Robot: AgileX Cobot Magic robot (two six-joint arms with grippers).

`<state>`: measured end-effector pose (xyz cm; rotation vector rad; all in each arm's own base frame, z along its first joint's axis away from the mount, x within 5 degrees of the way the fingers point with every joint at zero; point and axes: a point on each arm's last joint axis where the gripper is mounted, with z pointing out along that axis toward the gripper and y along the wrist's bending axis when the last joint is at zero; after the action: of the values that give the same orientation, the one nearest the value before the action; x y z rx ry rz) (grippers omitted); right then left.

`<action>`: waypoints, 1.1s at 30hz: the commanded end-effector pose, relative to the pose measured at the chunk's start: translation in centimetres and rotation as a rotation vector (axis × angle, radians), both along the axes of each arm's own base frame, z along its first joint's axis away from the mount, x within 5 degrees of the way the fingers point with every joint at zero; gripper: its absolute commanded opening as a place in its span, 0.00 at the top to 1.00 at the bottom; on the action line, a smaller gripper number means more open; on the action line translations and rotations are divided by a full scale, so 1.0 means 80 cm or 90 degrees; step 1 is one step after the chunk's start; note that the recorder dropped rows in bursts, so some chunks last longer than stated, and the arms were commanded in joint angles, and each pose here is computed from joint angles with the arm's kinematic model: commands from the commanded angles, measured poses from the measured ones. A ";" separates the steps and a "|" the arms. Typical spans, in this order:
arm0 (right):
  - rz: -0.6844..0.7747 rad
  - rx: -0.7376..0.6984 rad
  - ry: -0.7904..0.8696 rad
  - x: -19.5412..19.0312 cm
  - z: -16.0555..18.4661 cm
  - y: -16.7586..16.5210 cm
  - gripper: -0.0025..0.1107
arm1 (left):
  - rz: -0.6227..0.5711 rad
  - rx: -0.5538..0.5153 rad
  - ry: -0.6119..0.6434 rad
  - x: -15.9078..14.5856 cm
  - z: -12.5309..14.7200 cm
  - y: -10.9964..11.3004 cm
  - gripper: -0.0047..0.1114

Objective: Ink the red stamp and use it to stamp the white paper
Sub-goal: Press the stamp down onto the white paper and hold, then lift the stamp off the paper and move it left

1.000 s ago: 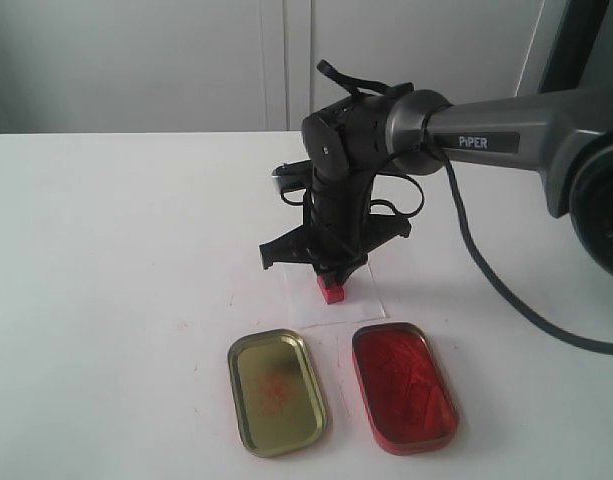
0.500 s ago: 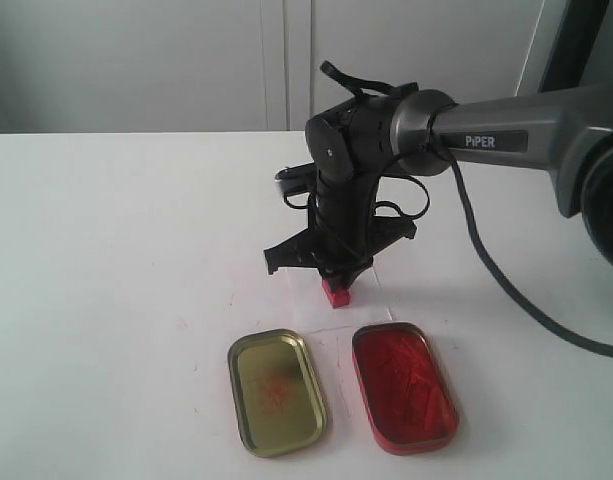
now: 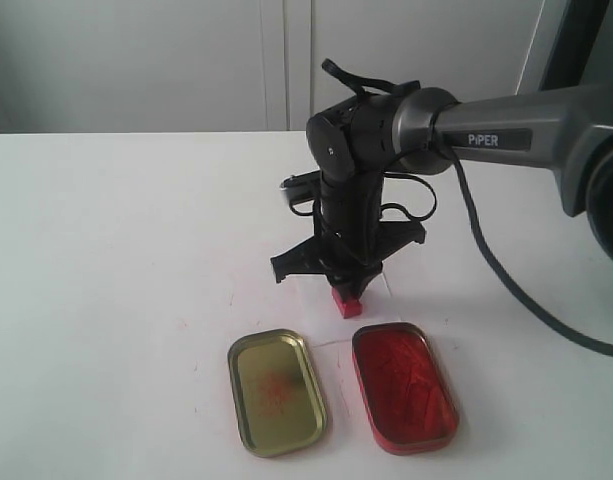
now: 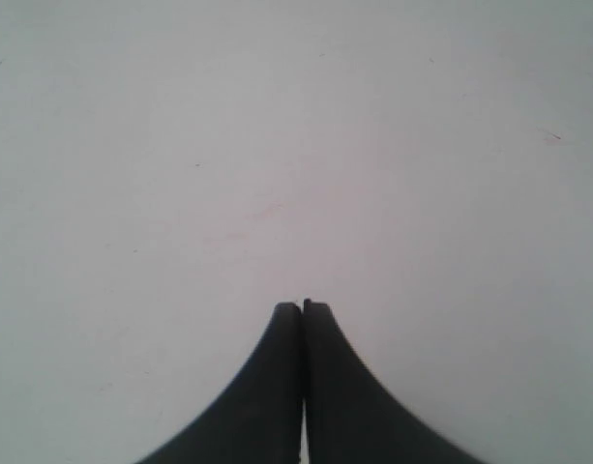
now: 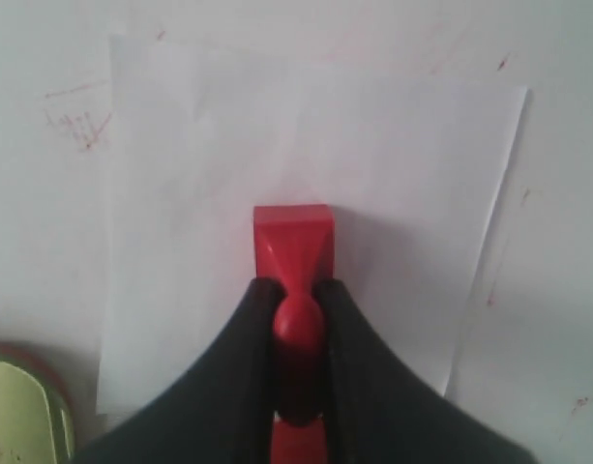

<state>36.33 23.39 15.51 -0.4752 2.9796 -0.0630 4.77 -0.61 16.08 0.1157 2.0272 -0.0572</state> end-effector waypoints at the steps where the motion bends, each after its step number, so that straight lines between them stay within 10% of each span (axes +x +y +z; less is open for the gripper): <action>1: 0.003 -0.006 0.007 -0.003 0.008 -0.005 0.98 | 0.000 0.000 0.013 -0.001 -0.005 0.000 0.96; 33: 0.014 0.205 0.021 -0.008 0.068 -0.004 0.98 | 0.000 0.000 0.013 -0.001 -0.005 0.000 0.96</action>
<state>35.29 23.86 20.42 -0.4726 2.9433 0.3427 4.77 -0.61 16.08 0.1157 2.0272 -0.0572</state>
